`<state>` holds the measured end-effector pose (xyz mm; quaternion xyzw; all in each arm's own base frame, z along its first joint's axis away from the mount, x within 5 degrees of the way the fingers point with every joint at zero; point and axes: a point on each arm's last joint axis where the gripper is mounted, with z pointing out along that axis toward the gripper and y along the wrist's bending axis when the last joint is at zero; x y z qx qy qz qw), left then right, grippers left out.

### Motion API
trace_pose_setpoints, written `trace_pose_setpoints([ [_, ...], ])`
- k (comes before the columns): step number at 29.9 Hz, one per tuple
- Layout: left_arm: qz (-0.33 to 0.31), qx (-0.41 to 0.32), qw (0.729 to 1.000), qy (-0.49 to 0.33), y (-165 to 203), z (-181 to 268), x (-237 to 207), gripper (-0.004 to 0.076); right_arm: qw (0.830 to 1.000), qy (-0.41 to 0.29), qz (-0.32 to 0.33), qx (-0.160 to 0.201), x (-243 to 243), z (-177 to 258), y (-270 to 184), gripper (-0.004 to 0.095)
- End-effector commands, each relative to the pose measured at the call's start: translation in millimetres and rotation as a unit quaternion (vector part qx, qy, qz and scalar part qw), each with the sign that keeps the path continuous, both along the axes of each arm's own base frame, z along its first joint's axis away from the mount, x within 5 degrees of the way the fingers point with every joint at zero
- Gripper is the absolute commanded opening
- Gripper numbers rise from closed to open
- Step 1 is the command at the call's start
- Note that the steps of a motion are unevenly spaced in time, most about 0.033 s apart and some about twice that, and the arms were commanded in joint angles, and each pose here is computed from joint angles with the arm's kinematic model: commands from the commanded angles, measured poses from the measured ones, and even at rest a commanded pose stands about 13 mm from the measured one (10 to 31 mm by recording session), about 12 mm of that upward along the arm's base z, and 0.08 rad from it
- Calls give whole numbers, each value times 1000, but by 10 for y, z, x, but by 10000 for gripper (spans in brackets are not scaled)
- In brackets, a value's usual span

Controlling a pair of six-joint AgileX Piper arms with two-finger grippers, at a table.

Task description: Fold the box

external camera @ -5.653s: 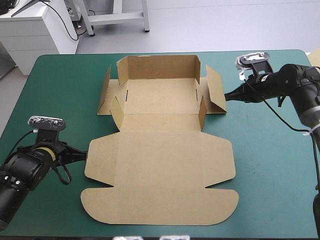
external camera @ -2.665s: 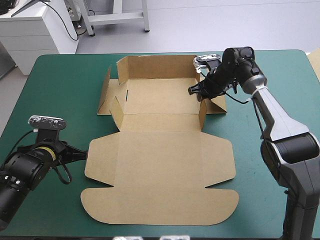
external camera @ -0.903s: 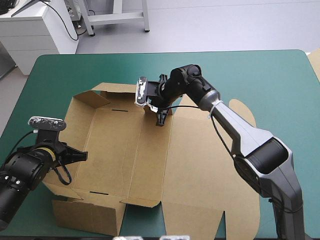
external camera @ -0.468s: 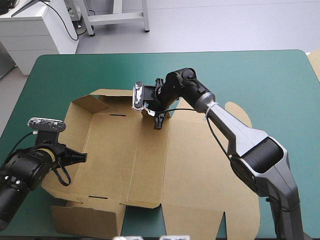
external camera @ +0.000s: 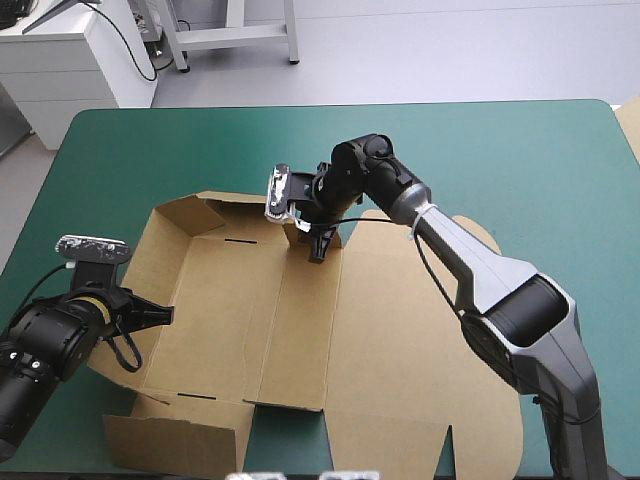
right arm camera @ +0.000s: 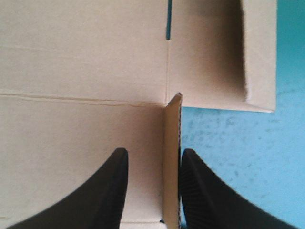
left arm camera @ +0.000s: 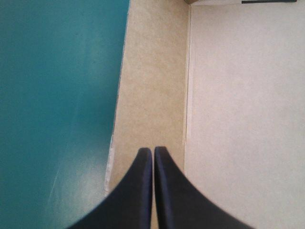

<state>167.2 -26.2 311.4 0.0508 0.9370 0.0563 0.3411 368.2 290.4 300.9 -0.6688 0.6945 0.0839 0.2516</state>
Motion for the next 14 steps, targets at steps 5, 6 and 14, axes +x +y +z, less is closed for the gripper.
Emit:
trace_pose_setpoints([
  [5,-2,-7,999,-32,-3,112,23,-8,997,-42,-55,45,-265,857,-266,340],
  [6,-2,-7,999,-32,-3,112,23,-8,996,-48,-67,43,-261,897,-312,325],
  [14,-2,-6,999,-32,-1,112,22,-8,968,-54,-237,61,-210,1227,-855,-18],
])
